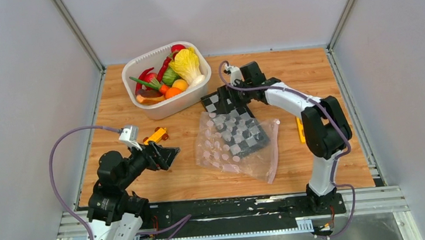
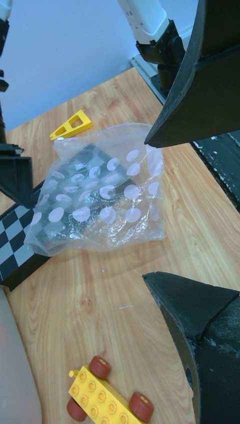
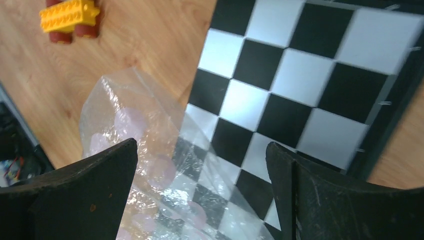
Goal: Place the food in the zip-top bag and seal the zipper
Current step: Move the distractor to the center of the board.
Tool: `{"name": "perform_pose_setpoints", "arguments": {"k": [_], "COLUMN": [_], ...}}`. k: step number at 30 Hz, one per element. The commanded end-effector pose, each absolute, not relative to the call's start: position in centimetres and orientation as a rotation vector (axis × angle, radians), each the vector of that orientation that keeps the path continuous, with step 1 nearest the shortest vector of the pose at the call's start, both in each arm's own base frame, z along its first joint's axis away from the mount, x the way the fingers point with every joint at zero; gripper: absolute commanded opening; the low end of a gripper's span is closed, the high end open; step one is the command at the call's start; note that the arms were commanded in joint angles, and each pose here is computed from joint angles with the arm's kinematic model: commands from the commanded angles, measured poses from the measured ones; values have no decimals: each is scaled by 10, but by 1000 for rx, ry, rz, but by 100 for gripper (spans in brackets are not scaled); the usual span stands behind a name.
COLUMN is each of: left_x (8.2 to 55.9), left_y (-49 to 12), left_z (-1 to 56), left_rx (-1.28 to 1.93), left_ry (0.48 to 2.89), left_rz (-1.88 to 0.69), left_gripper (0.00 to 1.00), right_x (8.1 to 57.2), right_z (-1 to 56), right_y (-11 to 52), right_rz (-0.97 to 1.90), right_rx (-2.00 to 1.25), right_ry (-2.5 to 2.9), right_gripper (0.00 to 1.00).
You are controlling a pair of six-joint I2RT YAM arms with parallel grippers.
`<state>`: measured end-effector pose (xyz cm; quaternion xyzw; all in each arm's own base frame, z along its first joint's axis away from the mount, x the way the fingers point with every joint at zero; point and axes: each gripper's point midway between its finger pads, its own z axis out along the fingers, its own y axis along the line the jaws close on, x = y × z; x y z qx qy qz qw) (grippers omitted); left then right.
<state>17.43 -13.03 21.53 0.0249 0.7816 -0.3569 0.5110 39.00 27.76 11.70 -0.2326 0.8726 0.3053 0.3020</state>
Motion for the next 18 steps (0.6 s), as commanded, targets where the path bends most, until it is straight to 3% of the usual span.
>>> {"name": "perform_pose_setpoints", "arguments": {"k": [1,9,18], "left_x": [174,178,178], "left_y": [-130,-129,-125], "left_z": [219,214,213], "left_rx": [68,64,47], "left_ry": [1864,1886,1882], "left_rz": [-858,-839,-821], "left_gripper": [100,100,100], "right_x": [341,282,300], "right_z": [108,87,46], "right_y": [313,351,345], "right_rz": [1105,1056,678], "right_rx": [-769,-867,-701], "right_ry": [2321,2347,2446], "right_gripper": [100,100,100]}}
